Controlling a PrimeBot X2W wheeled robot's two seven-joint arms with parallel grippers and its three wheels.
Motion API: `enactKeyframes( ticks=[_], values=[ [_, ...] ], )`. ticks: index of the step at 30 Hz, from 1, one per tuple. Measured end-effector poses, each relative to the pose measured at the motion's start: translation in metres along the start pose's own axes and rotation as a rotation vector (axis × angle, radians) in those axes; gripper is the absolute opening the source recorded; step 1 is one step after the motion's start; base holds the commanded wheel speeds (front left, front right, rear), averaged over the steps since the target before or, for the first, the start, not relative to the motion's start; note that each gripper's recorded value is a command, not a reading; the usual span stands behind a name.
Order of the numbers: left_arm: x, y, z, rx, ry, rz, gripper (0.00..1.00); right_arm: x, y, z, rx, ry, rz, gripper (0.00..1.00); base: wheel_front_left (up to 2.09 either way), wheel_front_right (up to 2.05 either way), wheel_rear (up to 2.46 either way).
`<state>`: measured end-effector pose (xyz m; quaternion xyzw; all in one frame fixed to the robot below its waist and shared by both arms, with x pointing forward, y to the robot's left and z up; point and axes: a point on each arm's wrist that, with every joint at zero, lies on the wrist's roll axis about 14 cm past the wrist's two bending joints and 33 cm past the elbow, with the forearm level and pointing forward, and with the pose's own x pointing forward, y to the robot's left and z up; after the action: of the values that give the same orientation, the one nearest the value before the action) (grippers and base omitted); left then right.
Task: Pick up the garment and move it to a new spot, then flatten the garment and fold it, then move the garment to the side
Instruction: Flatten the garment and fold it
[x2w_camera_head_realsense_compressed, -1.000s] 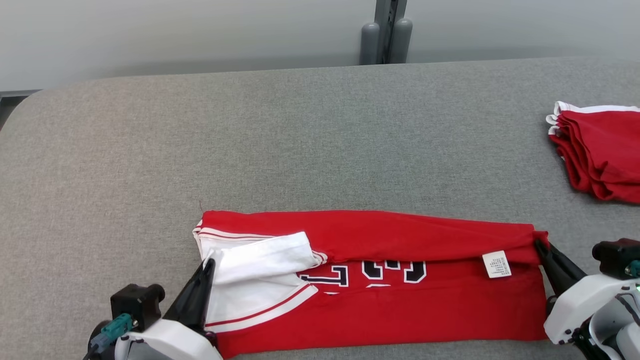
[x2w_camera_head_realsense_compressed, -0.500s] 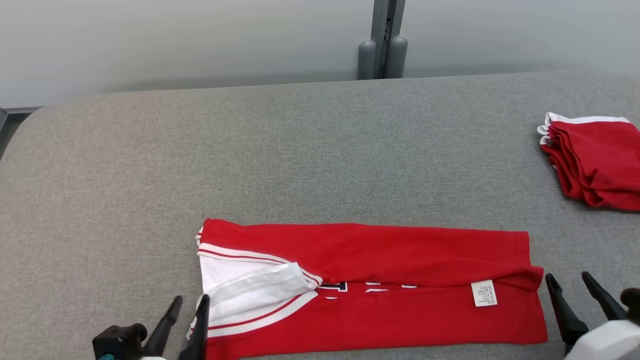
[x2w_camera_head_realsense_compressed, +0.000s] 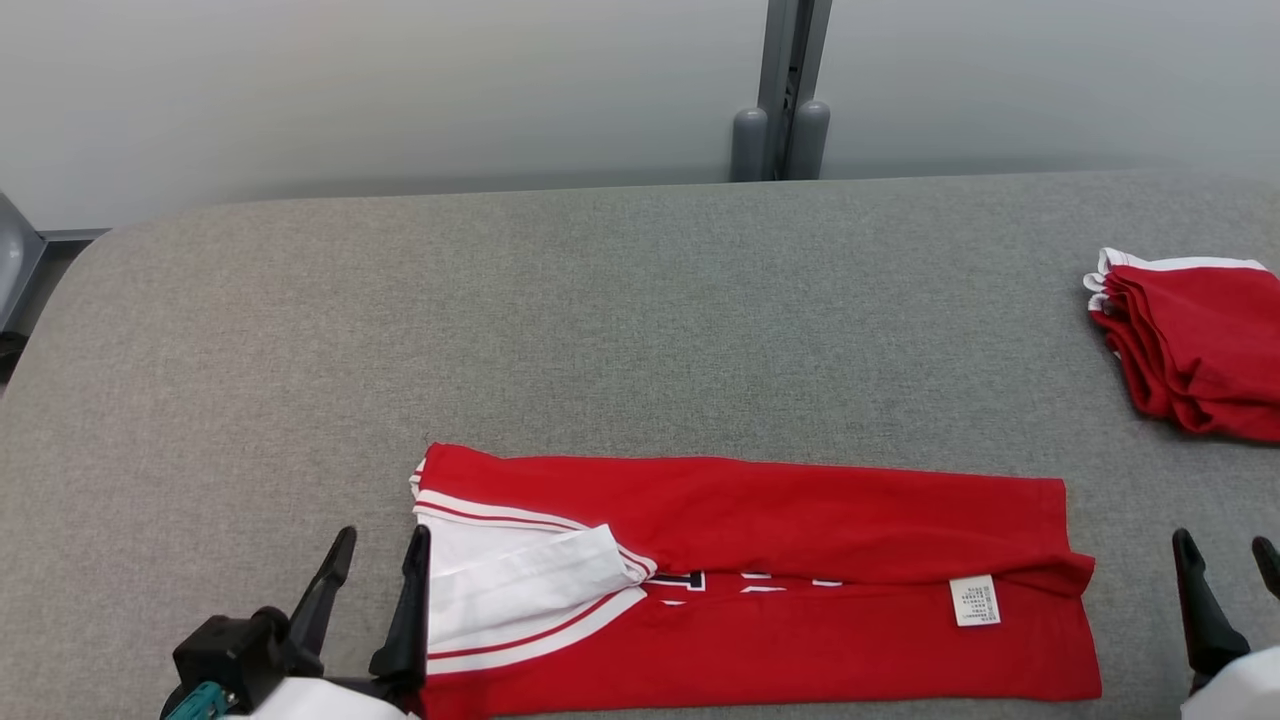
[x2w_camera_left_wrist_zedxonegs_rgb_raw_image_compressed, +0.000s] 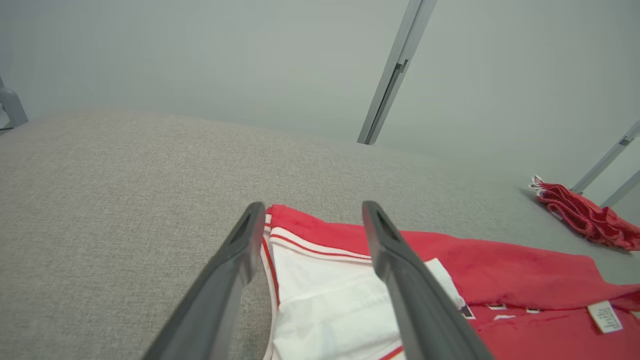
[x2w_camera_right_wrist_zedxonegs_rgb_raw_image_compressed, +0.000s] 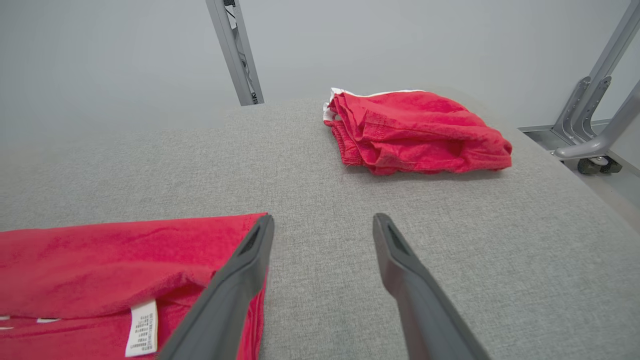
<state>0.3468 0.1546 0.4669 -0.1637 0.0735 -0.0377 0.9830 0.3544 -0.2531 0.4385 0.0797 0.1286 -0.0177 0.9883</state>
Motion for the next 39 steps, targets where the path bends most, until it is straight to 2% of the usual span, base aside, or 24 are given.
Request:
enactKeyframes(
  ticks=[9, 16, 29, 37, 38, 39],
  values=[
    [0.008, -0.006, 0.009, -0.004, -0.042, -0.007, 1.00, 0.029, 0.029, -0.003, 0.026, 0.059, 0.044, 1.00, 0.00, 0.00, 0.00],
    [0.005, 0.001, 0.006, -0.003, -0.041, 0.017, 1.00, 0.043, 0.048, -0.029, 0.025, 0.161, 0.081, 1.00, 0.00, 0.00, 0.00],
    [0.010, 0.003, 0.002, -0.006, -0.029, 0.020, 1.00, 0.028, 0.052, -0.073, 0.002, 0.307, 0.099, 1.00, 0.00, 0.00, 0.00],
    [0.012, 0.000, 0.000, -0.004, -0.024, 0.010, 1.00, 0.021, 0.059, -0.084, 0.002, 0.345, 0.114, 1.00, 0.00, 0.00, 0.00],
    [0.012, 0.000, 0.000, -0.004, -0.024, 0.010, 1.00, 0.020, 0.060, -0.085, -0.001, 0.348, 0.116, 0.87, 0.00, 0.00, 0.00],
    [0.011, 0.000, 0.000, -0.004, -0.024, 0.009, 1.00, 0.020, 0.060, -0.086, -0.004, 0.351, 0.117, 0.57, 0.00, 0.00, 0.00]
  ],
)
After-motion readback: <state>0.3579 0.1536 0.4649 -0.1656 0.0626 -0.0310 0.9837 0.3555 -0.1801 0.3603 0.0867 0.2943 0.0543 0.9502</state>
